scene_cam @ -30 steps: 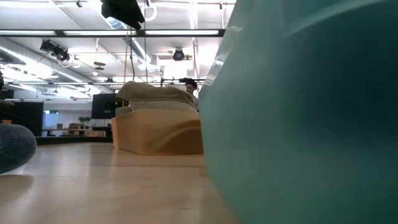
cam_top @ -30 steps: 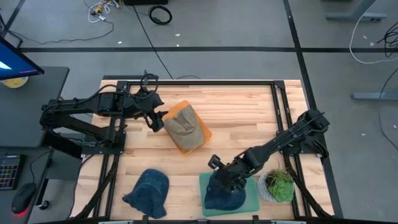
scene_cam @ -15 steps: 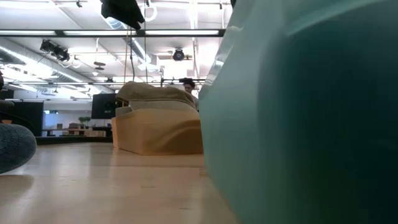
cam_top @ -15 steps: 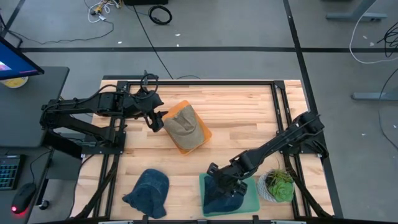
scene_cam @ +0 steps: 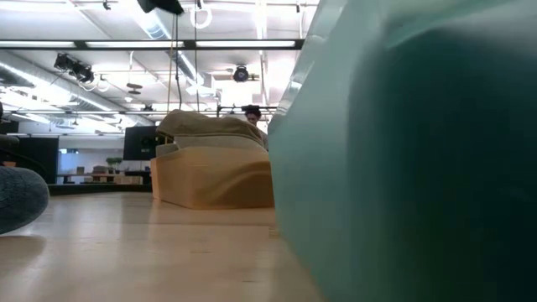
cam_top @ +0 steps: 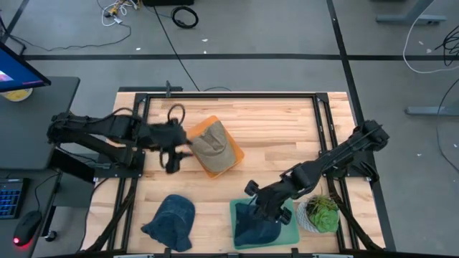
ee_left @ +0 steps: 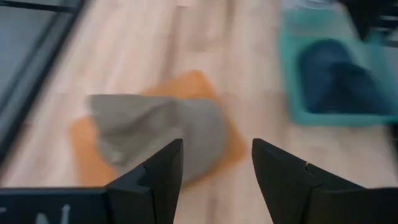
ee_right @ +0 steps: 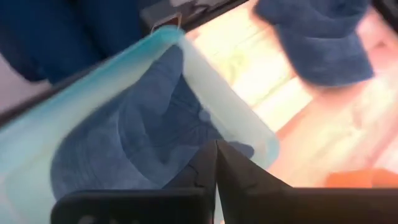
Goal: Pick & Place hat
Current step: Put the blue cap into the green bin
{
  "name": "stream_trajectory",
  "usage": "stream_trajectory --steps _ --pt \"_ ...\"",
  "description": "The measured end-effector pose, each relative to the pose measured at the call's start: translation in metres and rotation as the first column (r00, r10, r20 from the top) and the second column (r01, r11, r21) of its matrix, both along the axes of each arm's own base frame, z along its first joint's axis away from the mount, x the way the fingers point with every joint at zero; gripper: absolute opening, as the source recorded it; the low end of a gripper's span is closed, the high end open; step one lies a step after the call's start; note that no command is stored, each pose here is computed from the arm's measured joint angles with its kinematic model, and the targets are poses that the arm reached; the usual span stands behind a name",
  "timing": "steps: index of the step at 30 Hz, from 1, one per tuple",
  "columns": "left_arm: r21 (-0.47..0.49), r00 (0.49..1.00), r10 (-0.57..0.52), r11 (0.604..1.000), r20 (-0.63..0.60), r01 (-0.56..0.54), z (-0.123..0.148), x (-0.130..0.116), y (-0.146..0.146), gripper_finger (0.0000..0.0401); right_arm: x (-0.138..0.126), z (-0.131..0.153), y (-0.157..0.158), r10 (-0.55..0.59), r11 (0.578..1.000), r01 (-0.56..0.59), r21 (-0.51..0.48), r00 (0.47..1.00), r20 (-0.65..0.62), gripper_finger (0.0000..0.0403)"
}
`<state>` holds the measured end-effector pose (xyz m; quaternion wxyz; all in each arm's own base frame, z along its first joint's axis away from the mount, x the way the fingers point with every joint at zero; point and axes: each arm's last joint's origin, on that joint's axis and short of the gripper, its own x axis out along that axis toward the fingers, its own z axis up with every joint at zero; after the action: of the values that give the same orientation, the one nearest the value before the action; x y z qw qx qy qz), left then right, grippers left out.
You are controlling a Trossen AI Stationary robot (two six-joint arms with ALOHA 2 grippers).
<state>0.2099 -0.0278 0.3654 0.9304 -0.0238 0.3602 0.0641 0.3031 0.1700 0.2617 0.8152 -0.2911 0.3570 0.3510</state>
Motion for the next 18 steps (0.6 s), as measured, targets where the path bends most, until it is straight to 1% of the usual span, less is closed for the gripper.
stream_trajectory --steps 6,9,11,14,18 --pt "-0.093 0.991 -0.130 0.987 -0.021 0.128 -0.004 -0.007 -0.044 0.0177 -0.008 0.022 -0.014 -0.159 0.985 0.158 0.076 0.987 0.008 0.0003" --pt "-0.138 0.985 -0.164 0.978 -0.047 0.156 -0.008 -0.010 -0.062 0.0172 -0.010 0.028 -0.022 -0.227 0.968 0.227 0.110 0.974 -0.019 0.0005" --pt "-0.166 0.982 -0.159 0.976 -0.103 0.140 -0.015 -0.013 -0.072 0.0172 -0.008 0.030 -0.029 -0.261 0.957 0.262 0.120 0.965 -0.028 0.0005" --pt "-0.200 0.974 -0.122 0.976 -0.193 0.083 -0.025 -0.015 -0.084 0.0172 -0.005 0.031 -0.041 -0.295 0.948 0.296 0.114 0.955 -0.030 0.0005" --pt "-0.167 0.931 -0.063 0.986 -0.359 0.002 -0.047 -0.014 -0.100 0.0172 0.002 0.031 -0.057 -0.347 0.929 0.349 0.124 0.937 -0.035 0.0007"
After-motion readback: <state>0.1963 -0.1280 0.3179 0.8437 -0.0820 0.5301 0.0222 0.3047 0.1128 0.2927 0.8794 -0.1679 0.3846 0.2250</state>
